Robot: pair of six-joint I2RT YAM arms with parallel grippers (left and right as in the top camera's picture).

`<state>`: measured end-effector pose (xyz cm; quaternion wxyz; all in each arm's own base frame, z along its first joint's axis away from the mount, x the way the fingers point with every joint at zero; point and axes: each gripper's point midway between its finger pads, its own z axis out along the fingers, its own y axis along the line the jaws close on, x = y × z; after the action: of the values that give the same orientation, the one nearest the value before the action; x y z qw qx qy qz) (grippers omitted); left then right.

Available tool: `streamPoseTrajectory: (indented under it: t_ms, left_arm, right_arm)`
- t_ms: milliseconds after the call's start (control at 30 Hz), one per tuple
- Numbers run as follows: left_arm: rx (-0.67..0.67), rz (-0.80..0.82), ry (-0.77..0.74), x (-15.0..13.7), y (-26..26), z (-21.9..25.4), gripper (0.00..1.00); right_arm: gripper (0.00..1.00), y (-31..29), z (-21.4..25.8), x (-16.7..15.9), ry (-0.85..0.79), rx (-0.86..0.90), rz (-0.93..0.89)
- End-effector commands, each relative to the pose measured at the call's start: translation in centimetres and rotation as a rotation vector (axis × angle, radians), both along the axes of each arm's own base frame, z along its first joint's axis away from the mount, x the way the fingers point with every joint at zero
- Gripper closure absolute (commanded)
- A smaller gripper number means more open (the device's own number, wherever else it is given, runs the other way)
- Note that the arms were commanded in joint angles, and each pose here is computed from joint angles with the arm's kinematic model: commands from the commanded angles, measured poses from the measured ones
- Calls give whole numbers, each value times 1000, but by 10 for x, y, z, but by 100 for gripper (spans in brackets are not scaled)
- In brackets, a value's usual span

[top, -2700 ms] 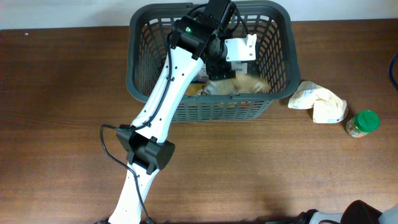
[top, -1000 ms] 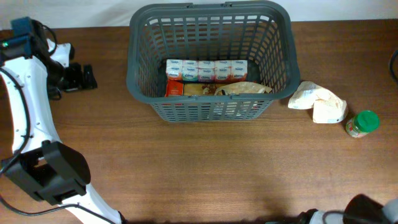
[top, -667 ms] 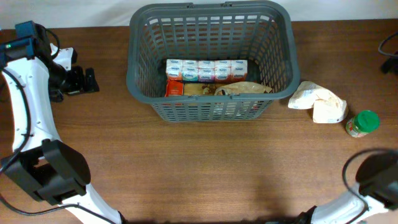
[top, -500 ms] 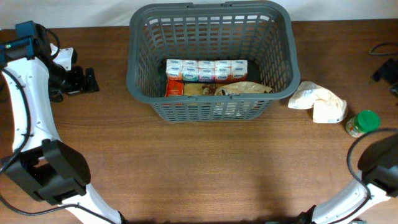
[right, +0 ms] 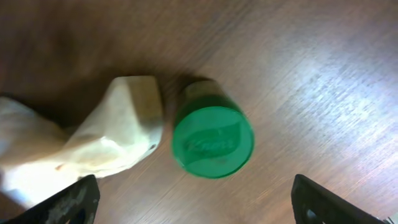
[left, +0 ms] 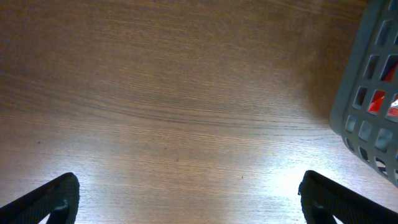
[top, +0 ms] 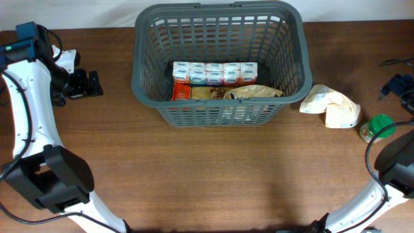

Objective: Pack container
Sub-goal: 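Reach the right gripper to the green-lidded jar and grasp it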

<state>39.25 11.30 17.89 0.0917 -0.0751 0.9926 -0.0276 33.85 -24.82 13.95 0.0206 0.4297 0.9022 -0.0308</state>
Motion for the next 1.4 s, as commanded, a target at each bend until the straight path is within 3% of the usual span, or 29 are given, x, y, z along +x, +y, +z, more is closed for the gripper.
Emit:
streamPoseTrajectory:
  t_ms: [0,533,967,1367]
  left_arm:
    - [-15,13,7,0,-1,-4,1]
    - [-15,13,7,0,-1,-4,1]
    - [-15,13,7,0,-1,-4,1]
    - [-15,13,7,0,-1,-4,1]
  right_arm:
    - [8,-12,-10,-18,47,-17,-34]
    - [2,-6,-56,-26,34,84,-59]
    - [1,-5,-61,-17,-2,89,-52]
    - [1,2,-98,-24,13,101,-52]
